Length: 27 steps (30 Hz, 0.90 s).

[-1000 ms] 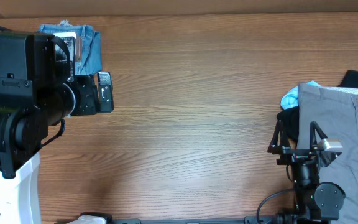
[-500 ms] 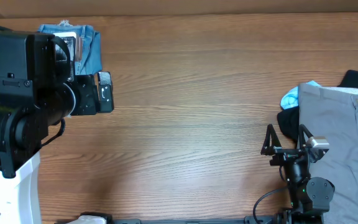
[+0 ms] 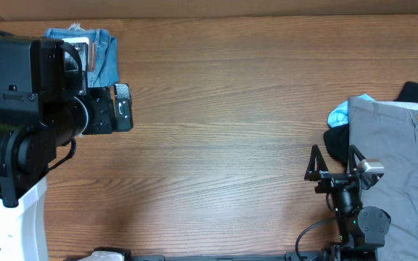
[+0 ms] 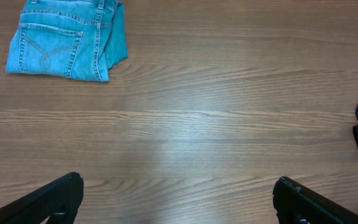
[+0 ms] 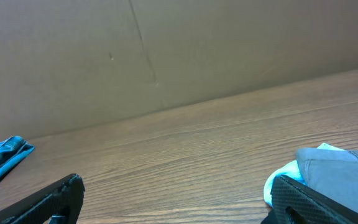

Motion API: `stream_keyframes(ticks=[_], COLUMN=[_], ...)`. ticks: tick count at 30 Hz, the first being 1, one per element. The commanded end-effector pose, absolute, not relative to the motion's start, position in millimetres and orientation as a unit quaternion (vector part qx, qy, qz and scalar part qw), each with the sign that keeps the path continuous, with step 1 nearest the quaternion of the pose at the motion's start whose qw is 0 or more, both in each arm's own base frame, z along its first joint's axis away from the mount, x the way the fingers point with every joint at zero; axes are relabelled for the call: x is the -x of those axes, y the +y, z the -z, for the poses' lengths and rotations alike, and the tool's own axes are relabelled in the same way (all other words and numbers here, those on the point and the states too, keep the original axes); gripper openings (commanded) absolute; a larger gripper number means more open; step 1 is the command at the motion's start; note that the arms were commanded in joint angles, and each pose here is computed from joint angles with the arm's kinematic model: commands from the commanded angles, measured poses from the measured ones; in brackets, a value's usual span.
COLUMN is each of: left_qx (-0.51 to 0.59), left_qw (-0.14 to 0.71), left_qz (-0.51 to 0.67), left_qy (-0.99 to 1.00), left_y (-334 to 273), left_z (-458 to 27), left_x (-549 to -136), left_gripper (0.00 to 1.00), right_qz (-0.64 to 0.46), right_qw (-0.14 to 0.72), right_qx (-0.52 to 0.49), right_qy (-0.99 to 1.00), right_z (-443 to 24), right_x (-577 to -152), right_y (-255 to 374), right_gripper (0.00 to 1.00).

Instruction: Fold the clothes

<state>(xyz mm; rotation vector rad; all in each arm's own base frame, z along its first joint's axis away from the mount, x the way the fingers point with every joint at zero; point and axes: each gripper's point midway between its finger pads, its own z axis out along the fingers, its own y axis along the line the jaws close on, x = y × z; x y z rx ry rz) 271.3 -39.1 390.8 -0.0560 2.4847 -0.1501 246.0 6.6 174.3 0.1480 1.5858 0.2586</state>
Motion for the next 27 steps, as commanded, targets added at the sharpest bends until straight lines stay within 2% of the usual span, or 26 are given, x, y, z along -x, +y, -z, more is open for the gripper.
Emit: stream_keyframes(ticks=[1, 17, 23, 27], left_qx=[0.025, 0.027, 0.019, -0.021], left_qw=[0.319, 0.318, 0.442, 0.520], left_qz=[0.062, 0.059, 0.049, 0.035], left_qy=[0.945, 0.946, 0.895, 0.853], left_y=[-41, -39, -34, -35], left_z=[-390, -390, -422, -419], left_x=[-272, -271, -296, -308], left_gripper=[1.00, 1.00, 1.00, 1.00], right_qz=[-0.117, -0.117, -0.117, -0.117], right_qw=[0.695, 0.695, 0.695, 0.695], right_qx=[-0.064, -0.064, -0.064, -0.064], right_qy=[0.707, 0.707, 0.707, 0.707], right_z=[-174, -174, -174, -174], right_x=[-246, -246, -246, -246], right_y=[7, 7, 7, 7], right_gripper=[1.00, 1.00, 1.00, 1.00])
